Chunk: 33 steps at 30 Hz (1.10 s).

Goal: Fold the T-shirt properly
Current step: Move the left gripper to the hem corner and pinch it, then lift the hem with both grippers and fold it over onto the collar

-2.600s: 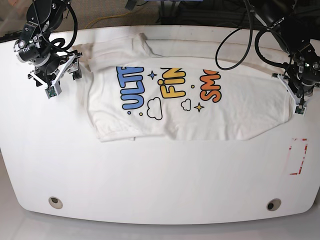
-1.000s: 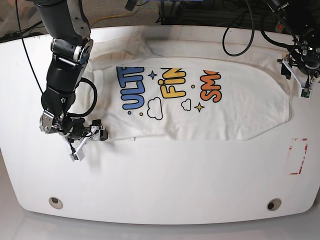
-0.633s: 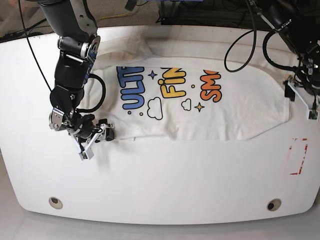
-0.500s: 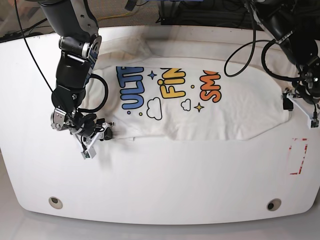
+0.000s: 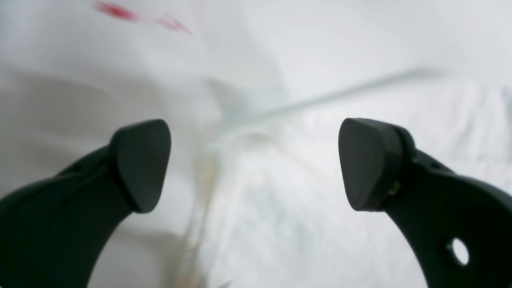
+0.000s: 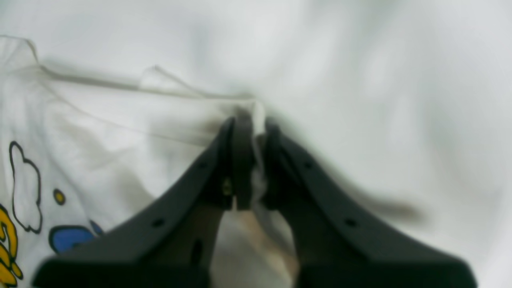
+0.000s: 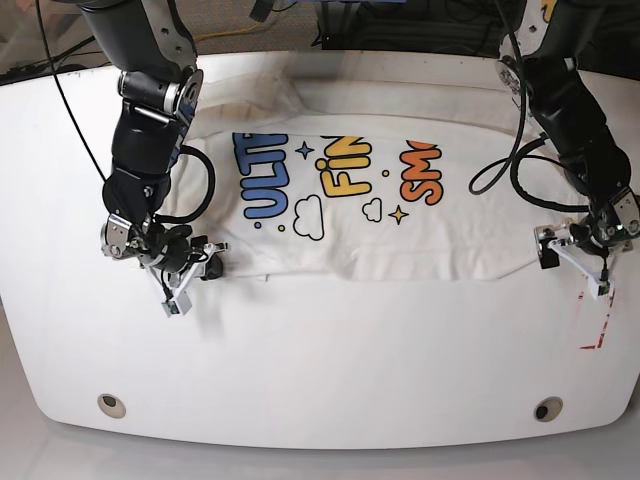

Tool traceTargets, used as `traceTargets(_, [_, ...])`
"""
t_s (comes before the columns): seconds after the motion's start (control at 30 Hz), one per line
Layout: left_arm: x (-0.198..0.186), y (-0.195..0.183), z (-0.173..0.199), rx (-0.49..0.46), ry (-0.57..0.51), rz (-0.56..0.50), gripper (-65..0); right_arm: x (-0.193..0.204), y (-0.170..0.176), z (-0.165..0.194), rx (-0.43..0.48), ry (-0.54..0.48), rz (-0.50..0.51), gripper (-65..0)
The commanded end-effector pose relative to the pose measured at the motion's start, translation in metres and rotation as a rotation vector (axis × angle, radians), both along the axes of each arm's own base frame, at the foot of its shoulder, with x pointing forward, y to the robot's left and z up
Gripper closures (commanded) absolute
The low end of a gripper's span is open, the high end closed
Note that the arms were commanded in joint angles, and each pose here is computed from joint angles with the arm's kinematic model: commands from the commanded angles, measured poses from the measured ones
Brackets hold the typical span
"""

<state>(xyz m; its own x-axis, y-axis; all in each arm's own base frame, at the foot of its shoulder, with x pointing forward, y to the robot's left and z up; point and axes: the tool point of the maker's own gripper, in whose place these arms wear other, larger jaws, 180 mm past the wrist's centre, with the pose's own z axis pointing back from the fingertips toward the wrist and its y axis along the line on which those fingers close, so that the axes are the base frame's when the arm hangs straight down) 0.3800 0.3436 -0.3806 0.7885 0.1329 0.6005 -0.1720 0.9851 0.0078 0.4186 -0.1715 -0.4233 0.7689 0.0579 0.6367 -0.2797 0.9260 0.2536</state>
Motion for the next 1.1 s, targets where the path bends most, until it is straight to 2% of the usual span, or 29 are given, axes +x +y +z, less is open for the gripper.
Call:
traceTargets(0.0, [0.023,0.004,0.015,0.006,-0.086,-0.008,-63.9,0.008,-0.006,0.011,-0.022,-0.024,0.000,-2.1])
traceTargets(0.2, [0.024,0.004,-0.011,-0.009,-0.058,-0.003,-63.7,0.006,-0.006,0.008,-0.021,-0.019,0.000,-2.1])
traceTargets(0.23, [0.024,0.001,-0.013,-0.006,-0.051,-0.016,-62.6,0.006,-0.006,0.008,-0.021,-0.019,0.000,-2.1])
traceTargets(0.27, [0.025,-0.002,-0.013,-0.003,-0.050,-0.025,-58.9,0.005,-0.006,0.008,-0.022,-0.016,0.000,-1.9])
traceTargets(0.33, [0.025,-0.006,-0.016,0.003,-0.039,-0.043,-49.0,0.005,-0.006,0.008,-0.022,-0.016,0.000,-1.9])
traceTargets(0.5, [0.028,-0.007,-0.014,0.013,-0.065,-0.053,-11.3,0.007,-0.006,0.009,-0.022,-0.021,0.000,-1.6])
traceTargets(0.57, [0.026,-0.008,-0.018,0.011,-0.061,-0.053,0.0,0.008,-0.007,0.011,-0.024,-0.024,0.000,-1.4])
traceTargets(0.67, [0.025,-0.012,-0.014,0.016,-0.076,-0.094,0.0,0.011,-0.009,0.016,-0.030,-0.039,-0.001,-1.4])
traceTargets(0.77, [0.028,-0.015,0.001,0.048,-0.117,-0.155,0.0,0.020,-0.013,0.036,-0.057,-0.105,-0.005,-1.4])
traceTargets(0.93, [0.029,-0.027,0.031,0.116,-0.200,-0.233,0.0,0.020,-0.024,0.059,-0.131,-0.152,-0.003,-1.3])
traceTargets(1.07, [0.024,-0.027,0.043,0.161,-0.231,-0.246,0.0,0.020,-0.034,0.082,-0.197,-0.185,-0.003,-1.3])
